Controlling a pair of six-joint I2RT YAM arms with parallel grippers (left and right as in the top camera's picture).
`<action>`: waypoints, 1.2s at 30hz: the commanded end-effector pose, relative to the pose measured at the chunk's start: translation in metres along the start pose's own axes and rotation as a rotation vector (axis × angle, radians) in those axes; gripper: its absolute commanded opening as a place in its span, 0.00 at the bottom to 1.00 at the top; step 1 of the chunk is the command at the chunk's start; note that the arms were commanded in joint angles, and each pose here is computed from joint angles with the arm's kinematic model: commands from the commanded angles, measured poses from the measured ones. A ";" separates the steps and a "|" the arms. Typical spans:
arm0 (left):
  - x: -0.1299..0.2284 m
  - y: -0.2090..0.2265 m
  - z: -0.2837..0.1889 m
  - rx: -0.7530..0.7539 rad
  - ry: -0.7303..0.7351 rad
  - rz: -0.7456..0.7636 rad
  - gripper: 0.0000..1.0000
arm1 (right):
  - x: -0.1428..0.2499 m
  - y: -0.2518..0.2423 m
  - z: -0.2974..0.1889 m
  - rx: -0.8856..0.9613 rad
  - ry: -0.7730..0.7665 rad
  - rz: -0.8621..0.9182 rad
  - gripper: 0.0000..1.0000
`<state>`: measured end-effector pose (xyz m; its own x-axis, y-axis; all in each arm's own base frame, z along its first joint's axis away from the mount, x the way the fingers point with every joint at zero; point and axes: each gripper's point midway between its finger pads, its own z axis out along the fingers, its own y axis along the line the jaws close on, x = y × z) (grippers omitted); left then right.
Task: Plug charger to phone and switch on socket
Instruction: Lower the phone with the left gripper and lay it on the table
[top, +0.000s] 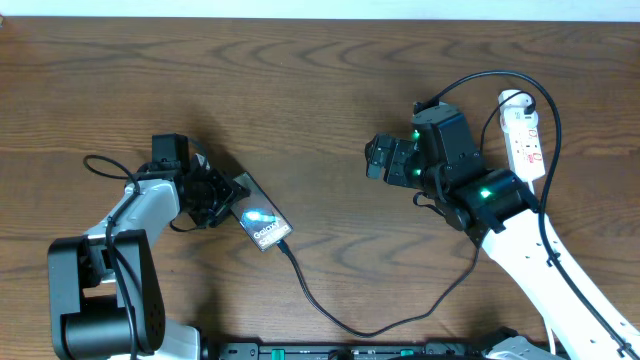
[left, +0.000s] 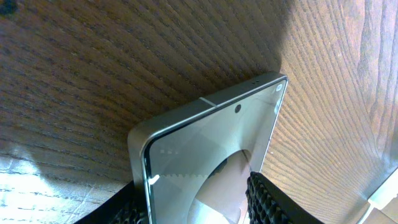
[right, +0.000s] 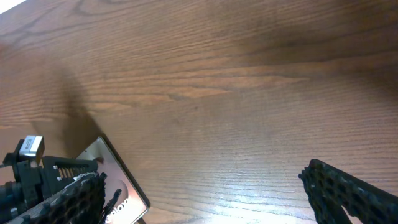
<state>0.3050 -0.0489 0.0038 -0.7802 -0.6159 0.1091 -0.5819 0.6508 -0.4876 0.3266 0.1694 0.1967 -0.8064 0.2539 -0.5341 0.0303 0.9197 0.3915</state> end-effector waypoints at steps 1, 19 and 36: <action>0.018 0.070 0.018 -0.262 0.027 -0.074 0.51 | 0.000 -0.005 0.002 0.019 -0.003 -0.007 0.99; 0.021 0.072 0.018 -0.271 0.040 -0.080 0.51 | 0.001 -0.005 0.002 0.021 0.000 -0.007 0.99; 0.009 -0.021 -0.087 -0.010 -0.237 0.303 0.72 | -0.003 -0.013 0.001 0.067 -0.025 -0.007 0.99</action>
<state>0.2835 -0.0260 0.0610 -0.8028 -0.5857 -0.1116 -0.4938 0.7580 -0.4262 0.3280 0.1602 0.1945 -0.7954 0.2585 -0.5482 0.0598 0.9335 0.3534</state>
